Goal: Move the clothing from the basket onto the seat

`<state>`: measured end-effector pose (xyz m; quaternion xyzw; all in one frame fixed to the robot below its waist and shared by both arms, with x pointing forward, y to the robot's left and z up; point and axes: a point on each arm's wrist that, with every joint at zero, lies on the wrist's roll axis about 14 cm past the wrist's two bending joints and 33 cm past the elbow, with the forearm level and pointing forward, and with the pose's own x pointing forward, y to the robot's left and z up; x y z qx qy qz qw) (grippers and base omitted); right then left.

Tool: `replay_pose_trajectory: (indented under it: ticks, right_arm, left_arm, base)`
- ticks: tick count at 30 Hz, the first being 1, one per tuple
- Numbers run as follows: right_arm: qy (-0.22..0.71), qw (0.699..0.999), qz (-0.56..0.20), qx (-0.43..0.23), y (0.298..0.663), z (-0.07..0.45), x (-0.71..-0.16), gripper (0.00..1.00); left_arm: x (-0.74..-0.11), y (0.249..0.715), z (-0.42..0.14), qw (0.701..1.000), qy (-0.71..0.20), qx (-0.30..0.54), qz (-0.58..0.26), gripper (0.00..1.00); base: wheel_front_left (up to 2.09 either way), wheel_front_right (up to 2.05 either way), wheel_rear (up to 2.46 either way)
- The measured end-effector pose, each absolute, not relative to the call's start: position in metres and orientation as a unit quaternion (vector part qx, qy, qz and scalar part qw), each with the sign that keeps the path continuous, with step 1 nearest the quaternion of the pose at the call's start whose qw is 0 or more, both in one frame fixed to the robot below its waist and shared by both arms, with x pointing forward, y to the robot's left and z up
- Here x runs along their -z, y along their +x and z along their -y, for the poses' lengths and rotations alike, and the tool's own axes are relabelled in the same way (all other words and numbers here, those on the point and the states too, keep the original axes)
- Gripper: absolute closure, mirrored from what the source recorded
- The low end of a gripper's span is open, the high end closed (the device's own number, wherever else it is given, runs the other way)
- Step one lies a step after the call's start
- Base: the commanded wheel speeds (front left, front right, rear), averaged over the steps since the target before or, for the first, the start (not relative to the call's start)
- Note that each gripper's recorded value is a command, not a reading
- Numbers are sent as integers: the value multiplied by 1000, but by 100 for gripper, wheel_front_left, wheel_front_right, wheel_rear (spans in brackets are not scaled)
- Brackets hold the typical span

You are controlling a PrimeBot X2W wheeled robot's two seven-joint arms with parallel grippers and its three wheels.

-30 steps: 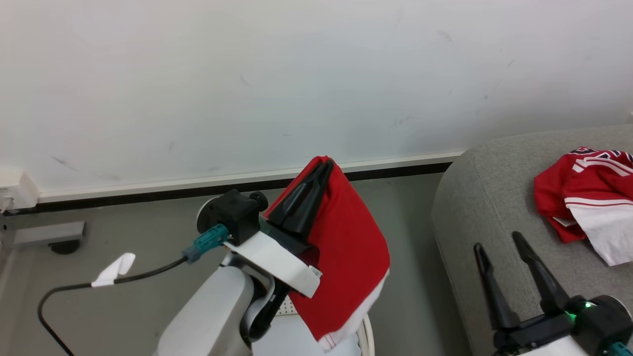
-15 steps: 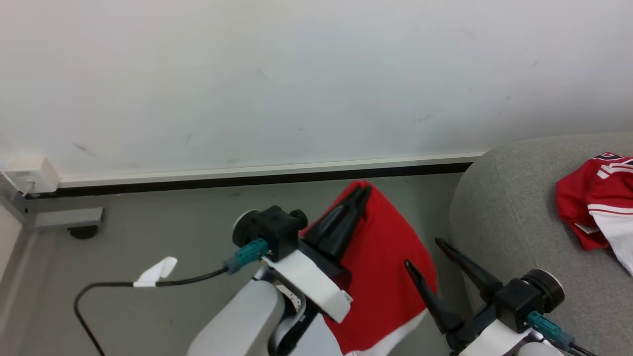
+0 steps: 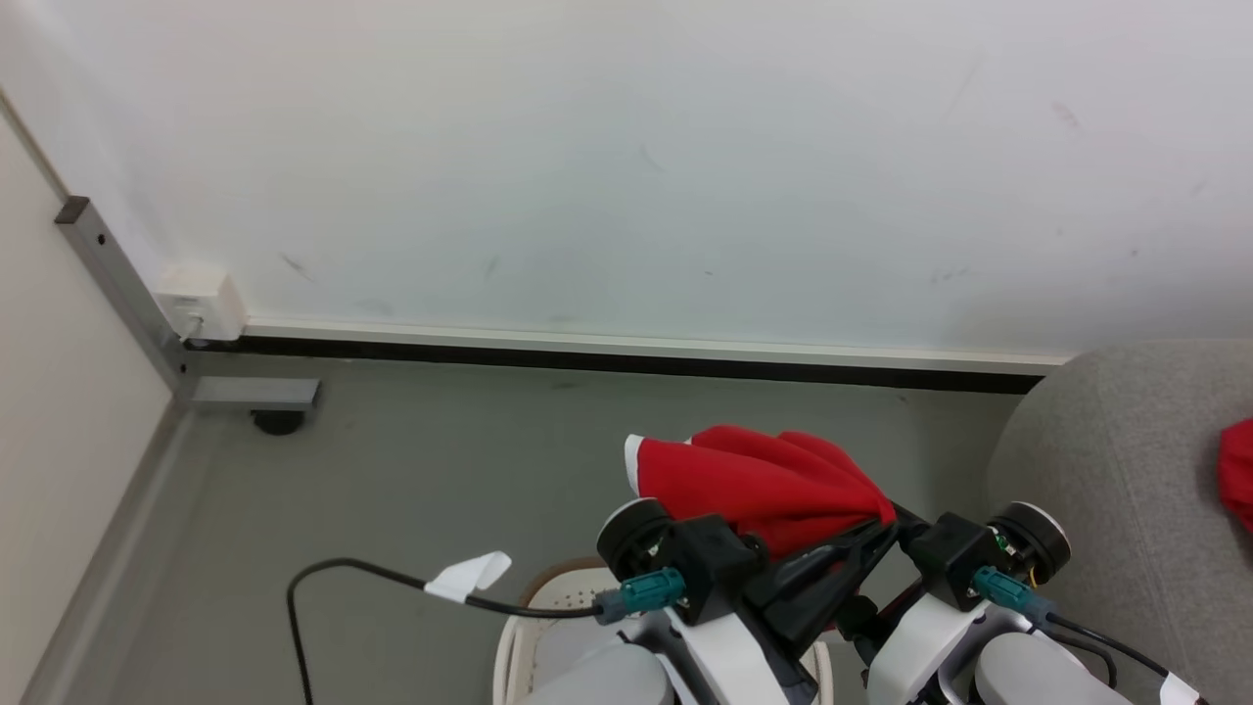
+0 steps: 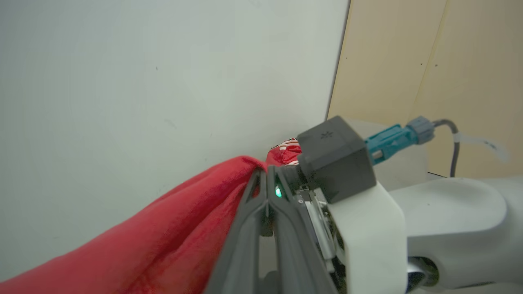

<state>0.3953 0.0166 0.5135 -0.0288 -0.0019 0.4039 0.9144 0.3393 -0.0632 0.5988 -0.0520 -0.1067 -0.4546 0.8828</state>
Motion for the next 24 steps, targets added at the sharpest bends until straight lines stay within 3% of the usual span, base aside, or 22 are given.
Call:
replay_pose_trajectory:
  ticks: [10,11,12,13,24]
  right_arm:
    - [-44,900,16,-433,394,-40,-522,0]
    - [-43,899,18,-435,393,-41,-523,15]
    - [-42,899,20,-436,393,-42,-524,67]
    - [-43,898,21,-437,393,-42,-524,100]
    - [-37,902,20,-430,389,-33,-523,100]
  left_arm:
    - [-601,346,46,895,-52,431,103,100]
    - [-602,347,44,896,-52,429,104,100]
    - [-602,348,43,897,-53,427,105,100]
    - [-602,349,43,897,-53,425,105,100]
    - [-606,368,30,908,-63,401,108,100]
  base:
    - [0,0,0]
    - [0,0,0]
    - [0,0,0]
    - [0,0,0]
    - [0,0,0]
